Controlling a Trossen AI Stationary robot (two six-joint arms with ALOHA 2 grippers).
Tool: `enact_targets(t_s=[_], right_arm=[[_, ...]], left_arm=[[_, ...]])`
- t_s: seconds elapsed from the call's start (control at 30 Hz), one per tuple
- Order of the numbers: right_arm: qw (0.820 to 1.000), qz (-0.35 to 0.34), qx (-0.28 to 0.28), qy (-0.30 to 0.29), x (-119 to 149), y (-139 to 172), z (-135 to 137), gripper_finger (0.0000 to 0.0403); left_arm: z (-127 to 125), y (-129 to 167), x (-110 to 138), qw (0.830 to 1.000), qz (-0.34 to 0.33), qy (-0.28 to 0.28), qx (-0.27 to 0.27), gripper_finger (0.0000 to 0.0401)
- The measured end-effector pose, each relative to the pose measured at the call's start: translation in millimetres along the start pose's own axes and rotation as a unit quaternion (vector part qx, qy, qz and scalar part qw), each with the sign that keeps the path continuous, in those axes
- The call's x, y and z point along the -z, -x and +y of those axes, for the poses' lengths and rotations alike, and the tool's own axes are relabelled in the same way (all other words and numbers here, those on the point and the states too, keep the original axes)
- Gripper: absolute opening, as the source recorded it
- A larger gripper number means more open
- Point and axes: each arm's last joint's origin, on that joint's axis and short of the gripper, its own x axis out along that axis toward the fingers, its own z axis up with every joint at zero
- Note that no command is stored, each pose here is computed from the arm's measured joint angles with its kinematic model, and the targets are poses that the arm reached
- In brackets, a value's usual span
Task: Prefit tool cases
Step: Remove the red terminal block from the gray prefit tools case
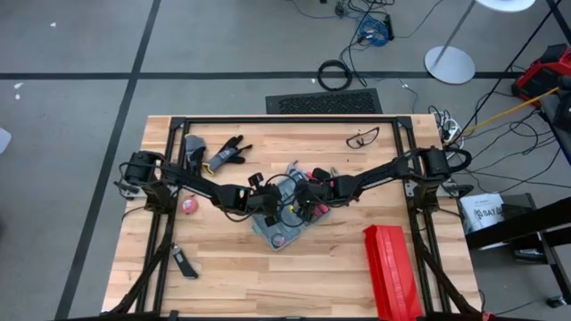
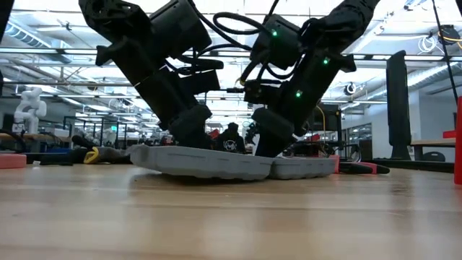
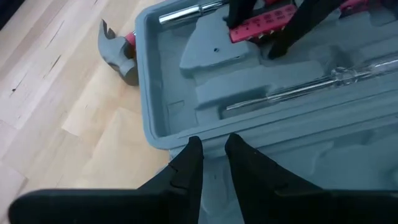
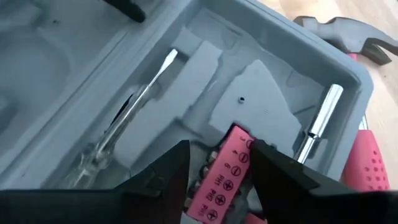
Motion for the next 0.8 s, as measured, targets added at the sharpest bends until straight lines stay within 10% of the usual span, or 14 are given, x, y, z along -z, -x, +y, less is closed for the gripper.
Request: enact_targets(t_s=[0.37,0.53,0.8], right_arm=[[0.998,0.008,-0.065,-0.003,0,-7,3,0.0010],[0.988,-0.008,-0.155,-0.003,-11,11,2,0.0001],[0.990,-0.052,-0.130,0.012,-23,48,-8,0.0001]], left_arm=[[-1,0,2,1.000,0.004,-0.003,0.007,0.0086],[-3,0,0,1.000,-0.003,0.007,0.015,0.0086],[-5,1,1,1.000,-0.004,0.009,0.015,0.0086]])
